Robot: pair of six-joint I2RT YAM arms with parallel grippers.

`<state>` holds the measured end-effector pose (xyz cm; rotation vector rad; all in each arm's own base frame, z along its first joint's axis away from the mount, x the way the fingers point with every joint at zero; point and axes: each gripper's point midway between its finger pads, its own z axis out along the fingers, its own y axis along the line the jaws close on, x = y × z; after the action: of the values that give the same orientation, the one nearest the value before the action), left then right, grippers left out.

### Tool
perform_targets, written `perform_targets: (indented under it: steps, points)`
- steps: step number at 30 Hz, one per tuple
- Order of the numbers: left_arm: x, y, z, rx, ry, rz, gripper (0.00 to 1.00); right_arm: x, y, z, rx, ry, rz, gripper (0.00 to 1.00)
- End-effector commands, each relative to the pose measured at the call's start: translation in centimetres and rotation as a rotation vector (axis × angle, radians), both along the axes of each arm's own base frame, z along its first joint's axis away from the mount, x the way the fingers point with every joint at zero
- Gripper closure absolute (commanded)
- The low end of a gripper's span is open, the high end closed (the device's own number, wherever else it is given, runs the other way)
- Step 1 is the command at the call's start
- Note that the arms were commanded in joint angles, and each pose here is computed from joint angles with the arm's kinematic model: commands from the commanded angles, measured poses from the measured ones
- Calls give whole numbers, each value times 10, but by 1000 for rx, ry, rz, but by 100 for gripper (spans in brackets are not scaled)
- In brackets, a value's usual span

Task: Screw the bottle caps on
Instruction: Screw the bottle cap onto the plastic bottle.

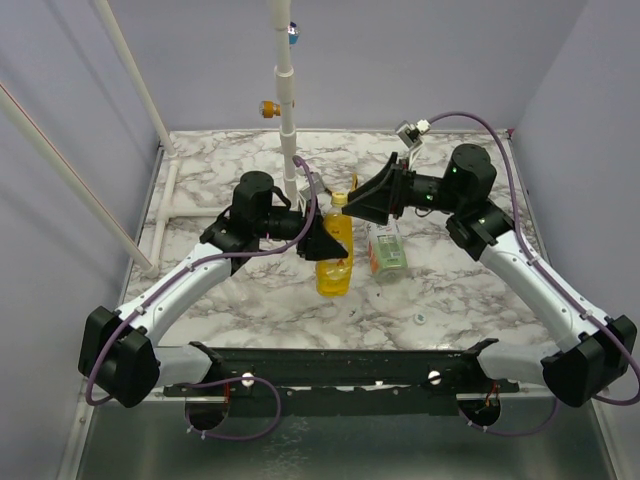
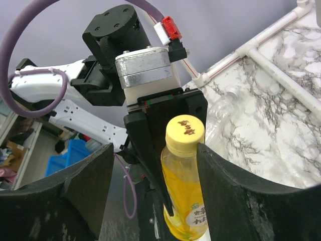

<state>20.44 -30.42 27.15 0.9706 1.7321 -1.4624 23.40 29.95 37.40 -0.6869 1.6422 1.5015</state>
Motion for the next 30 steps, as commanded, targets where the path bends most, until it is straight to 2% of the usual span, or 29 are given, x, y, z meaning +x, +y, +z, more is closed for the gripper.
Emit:
perform_targets:
  steps: [1, 10, 16, 19, 26, 30]
  points:
    - [8, 4, -8, 29, 51, 46, 100, -8, -1, 17, 5, -34, 27, 31]
    - [5, 6, 1, 15, 10, 39, 100, 28, 0, -4, -48, 1, -123, 30]
    - [5, 8, -3, 30, 10, 46, 100, 34, -7, 1, -31, -20, -201, 27]
    - [2, 7, 0, 24, 9, 31, 100, 37, -3, -6, -48, 2, -186, 26]
    - [-2, 3, 3, 18, 13, 5, 100, 33, 21, -20, -61, 27, -93, 32]
    - [-3, 2, 2, 19, 15, -1, 100, 35, 24, -16, -45, 20, -96, 39]
